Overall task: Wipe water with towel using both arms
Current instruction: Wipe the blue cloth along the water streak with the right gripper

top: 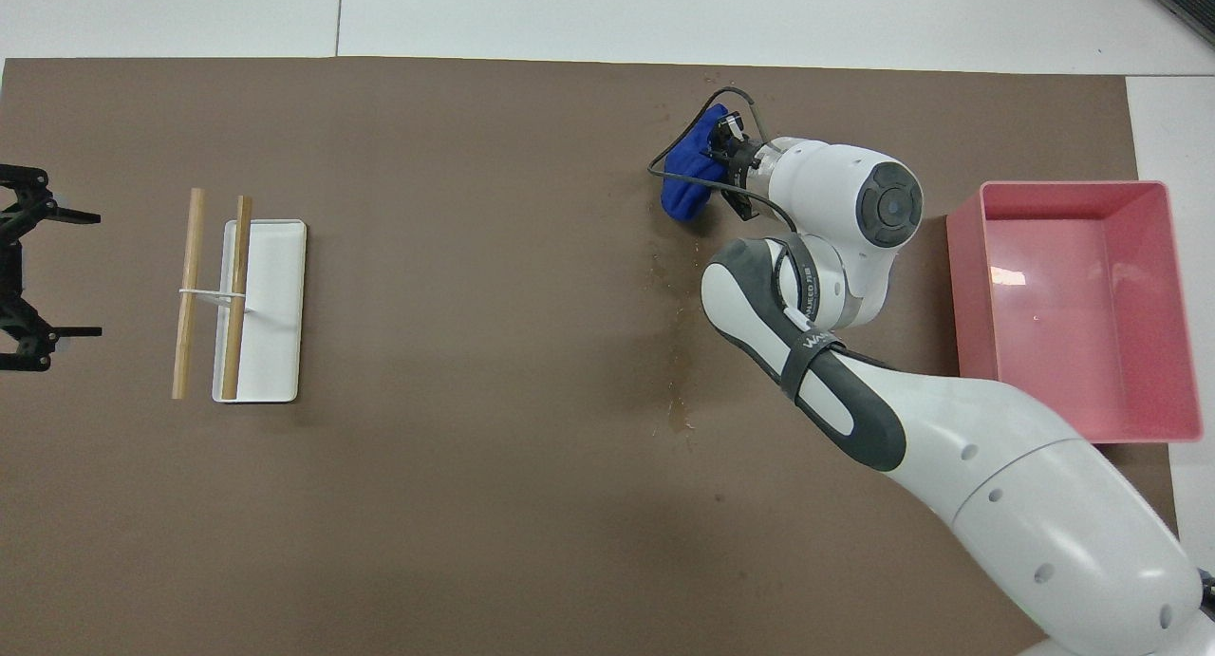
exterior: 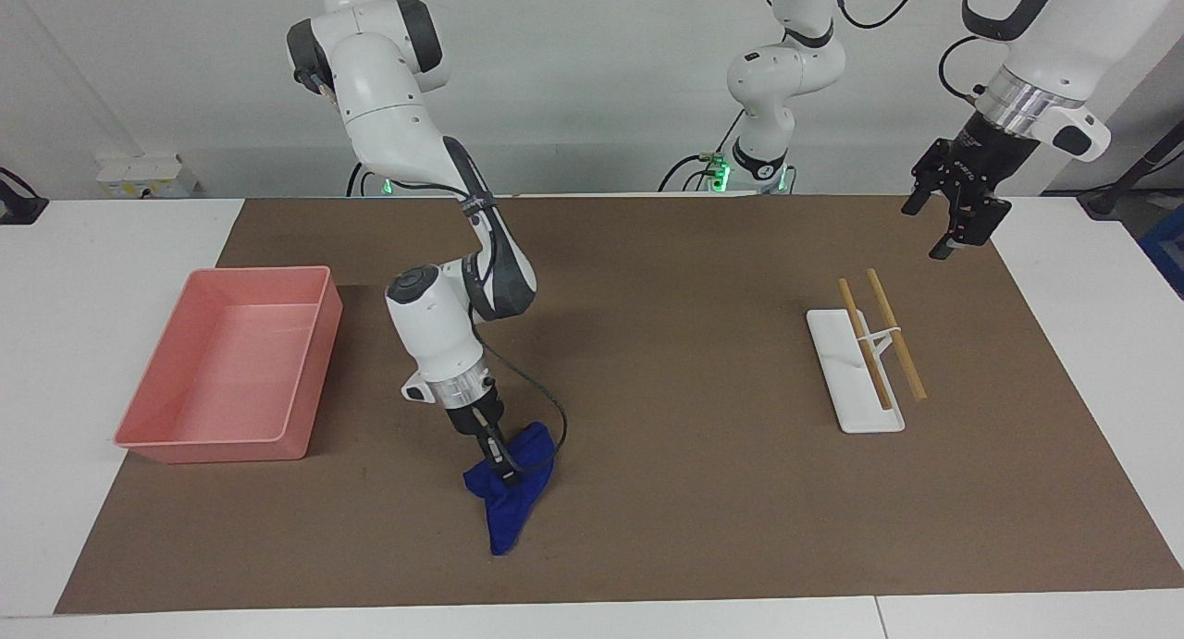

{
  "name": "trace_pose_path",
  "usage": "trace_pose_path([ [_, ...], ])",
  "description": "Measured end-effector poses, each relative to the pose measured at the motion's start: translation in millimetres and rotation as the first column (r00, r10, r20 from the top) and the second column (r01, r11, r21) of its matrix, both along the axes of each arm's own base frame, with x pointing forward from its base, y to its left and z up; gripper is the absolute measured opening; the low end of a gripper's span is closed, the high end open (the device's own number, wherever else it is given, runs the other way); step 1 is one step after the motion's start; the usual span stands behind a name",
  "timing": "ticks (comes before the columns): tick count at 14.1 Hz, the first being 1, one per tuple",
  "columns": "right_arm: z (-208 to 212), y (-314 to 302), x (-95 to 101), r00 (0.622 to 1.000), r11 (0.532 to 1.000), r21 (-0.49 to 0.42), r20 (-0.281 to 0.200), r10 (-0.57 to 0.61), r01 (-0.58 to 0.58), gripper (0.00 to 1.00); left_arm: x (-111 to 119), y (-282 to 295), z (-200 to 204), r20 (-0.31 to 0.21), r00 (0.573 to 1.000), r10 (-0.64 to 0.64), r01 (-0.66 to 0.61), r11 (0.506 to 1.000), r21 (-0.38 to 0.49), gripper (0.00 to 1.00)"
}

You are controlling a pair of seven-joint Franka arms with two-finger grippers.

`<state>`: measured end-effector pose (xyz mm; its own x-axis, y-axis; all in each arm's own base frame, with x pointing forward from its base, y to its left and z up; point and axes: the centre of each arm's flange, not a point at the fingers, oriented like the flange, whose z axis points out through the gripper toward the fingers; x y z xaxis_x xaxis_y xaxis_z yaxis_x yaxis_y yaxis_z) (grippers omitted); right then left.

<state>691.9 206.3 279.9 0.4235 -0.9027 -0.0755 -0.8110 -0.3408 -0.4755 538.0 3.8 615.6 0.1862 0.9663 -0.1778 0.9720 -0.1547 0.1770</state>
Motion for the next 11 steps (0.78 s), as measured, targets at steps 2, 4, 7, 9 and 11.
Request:
trace_pose_path([
  [2, 4, 1, -6.4, 0.998, 1.000, 0.000, -0.056, 0.000, 0.000, 0.19, 2, 3, 1, 0.045, 0.992, -0.117, 0.116, 0.993, 0.024, 1.00],
  [4, 6, 7, -17.0, 0.995, 1.000, -0.005, -0.099, 0.014, -0.014, 0.19, 1, 8, -7, 0.054, 0.935, -0.349, 0.342, 0.933, 0.108, 1.00],
  [7, 6, 31, -44.3, 0.991, 0.998, -0.015, -0.126, 0.055, -0.057, 0.19, -5, 12, -15, -0.015, 0.760, -0.650, 0.640, 0.744, 0.194, 1.00],
  [9, 6, 45, -63.7, 0.987, 0.996, -0.022, -0.142, 0.080, -0.084, 0.19, -7, 13, -15, -0.034, 0.686, -0.726, 0.715, 0.666, 0.213, 1.00],
  [11, 7, 50, -82.1, 0.983, 0.994, -0.030, -0.159, 0.094, -0.100, 0.19, -9, 14, -14, -0.076, 0.611, -0.788, 0.778, 0.580, 0.239, 1.00],
])
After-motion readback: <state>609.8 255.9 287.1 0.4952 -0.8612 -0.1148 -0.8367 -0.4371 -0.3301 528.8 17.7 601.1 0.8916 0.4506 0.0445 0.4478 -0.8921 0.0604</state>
